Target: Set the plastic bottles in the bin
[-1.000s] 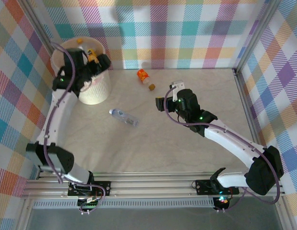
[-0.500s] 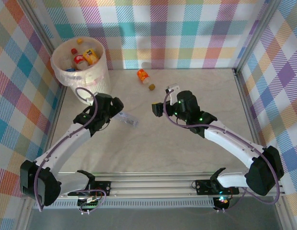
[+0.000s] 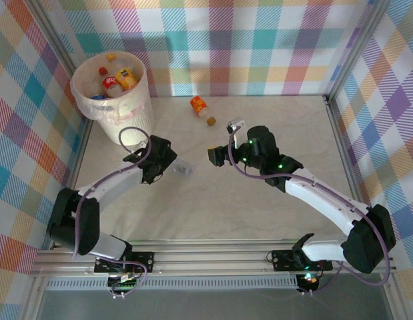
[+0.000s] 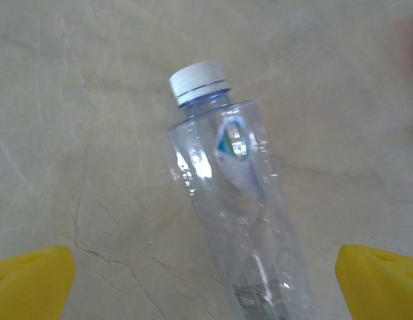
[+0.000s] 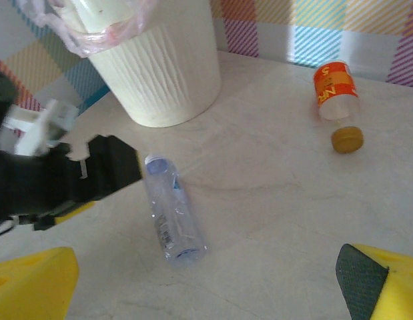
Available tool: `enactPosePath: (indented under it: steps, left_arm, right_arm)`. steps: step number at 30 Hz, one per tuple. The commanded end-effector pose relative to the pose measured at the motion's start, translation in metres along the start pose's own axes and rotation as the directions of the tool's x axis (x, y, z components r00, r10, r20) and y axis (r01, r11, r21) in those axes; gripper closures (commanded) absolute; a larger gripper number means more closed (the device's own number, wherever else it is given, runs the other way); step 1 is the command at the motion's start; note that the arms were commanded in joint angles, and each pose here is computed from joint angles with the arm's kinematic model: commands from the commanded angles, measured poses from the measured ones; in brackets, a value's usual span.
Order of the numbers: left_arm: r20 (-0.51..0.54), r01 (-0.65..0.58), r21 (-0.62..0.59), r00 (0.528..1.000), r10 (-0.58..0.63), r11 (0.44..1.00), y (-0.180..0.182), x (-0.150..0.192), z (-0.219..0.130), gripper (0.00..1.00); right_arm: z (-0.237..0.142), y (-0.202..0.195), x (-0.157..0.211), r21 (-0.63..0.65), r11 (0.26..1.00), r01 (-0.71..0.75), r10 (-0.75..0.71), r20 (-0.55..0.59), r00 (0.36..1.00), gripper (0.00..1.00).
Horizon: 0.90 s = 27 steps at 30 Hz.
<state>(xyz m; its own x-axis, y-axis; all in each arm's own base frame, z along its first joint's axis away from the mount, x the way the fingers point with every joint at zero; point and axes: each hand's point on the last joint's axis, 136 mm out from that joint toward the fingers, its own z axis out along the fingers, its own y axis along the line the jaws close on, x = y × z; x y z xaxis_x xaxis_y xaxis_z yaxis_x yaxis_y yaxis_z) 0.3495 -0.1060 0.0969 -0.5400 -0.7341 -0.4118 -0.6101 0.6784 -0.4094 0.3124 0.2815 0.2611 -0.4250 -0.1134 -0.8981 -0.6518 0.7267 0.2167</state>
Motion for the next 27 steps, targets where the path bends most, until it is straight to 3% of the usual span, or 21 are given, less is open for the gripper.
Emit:
enactPosePath:
  steps: [1, 16, 27]
  left_arm:
    - [0.024, 0.076, 0.03, 0.997, -0.076, 0.997, -0.016, -0.005, 0.007, 0.0]
    - [0.003, 0.127, 0.037, 0.992, -0.127, 0.991, -0.033, -0.005, 0.068, 0.11]
    - [-0.037, 0.074, 0.035, 0.997, -0.072, 0.997, -0.036, 0.006, 0.087, 0.38]
  right_arm:
    - [-0.002, 0.012, -0.008, -0.067, 0.997, 0.027, -0.026, 0.014, 1.0, 0.0]
    - [0.004, 0.016, 0.011, -0.099, 0.995, -0.02, 0.013, -0.076, 0.997, 0.0]
    - [0.006, 0.012, 0.014, -0.084, 0.996, -0.027, 0.021, -0.079, 0.997, 0.0]
